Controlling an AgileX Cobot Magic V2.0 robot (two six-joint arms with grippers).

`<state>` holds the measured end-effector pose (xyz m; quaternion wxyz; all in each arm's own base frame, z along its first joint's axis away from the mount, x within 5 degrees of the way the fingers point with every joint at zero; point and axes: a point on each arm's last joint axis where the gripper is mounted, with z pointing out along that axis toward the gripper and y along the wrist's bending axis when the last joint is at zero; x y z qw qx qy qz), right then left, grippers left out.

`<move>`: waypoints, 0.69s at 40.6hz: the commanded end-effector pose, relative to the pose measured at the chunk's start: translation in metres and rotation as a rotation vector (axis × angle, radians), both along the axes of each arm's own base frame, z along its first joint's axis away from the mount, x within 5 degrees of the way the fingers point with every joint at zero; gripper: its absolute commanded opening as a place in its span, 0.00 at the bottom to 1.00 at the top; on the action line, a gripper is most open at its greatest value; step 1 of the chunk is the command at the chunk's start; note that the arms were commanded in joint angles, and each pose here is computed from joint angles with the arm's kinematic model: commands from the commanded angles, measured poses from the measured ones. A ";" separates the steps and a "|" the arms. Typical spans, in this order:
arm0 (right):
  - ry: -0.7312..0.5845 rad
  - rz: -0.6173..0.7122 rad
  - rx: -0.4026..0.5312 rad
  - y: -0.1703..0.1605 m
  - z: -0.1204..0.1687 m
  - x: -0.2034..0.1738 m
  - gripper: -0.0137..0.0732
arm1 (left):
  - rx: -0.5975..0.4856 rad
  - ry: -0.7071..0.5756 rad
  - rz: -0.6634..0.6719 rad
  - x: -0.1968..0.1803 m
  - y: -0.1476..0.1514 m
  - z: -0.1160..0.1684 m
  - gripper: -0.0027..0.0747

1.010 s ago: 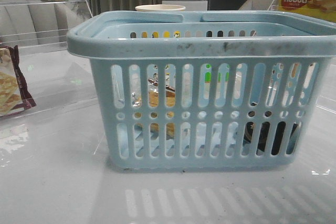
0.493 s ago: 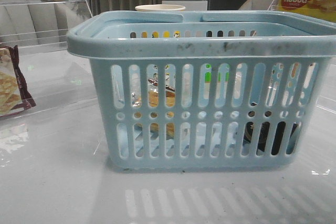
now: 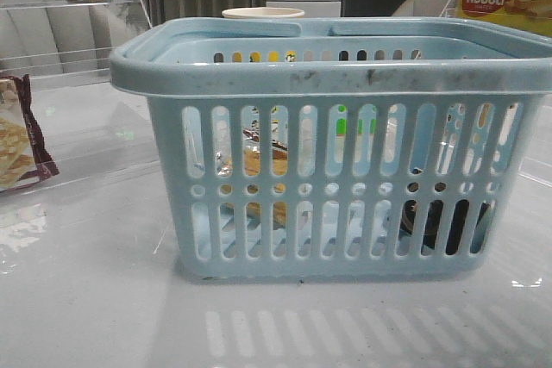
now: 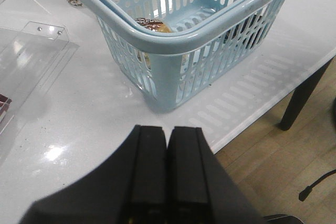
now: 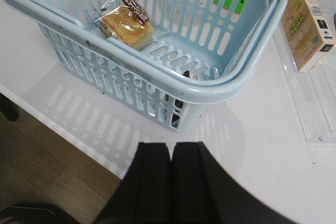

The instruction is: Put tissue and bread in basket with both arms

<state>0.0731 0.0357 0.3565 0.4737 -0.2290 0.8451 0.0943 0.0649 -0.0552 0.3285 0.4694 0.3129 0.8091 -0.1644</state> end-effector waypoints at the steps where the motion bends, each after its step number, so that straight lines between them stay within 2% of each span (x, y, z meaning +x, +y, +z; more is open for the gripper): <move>1: -0.082 -0.003 0.026 0.000 0.013 0.002 0.19 | -0.075 -0.074 -0.002 0.002 -0.002 0.015 0.15; 18: -0.082 -0.003 0.026 0.000 0.013 0.002 0.19 | -0.086 -0.101 0.001 0.000 0.000 0.015 0.15; 23: -0.081 -0.003 0.025 0.000 0.013 0.002 0.19 | -0.124 -0.166 0.080 -0.007 0.013 0.011 0.15; 28: -0.082 -0.003 0.026 0.000 0.013 0.002 0.19 | -0.169 -0.269 0.222 -0.017 0.030 0.001 0.15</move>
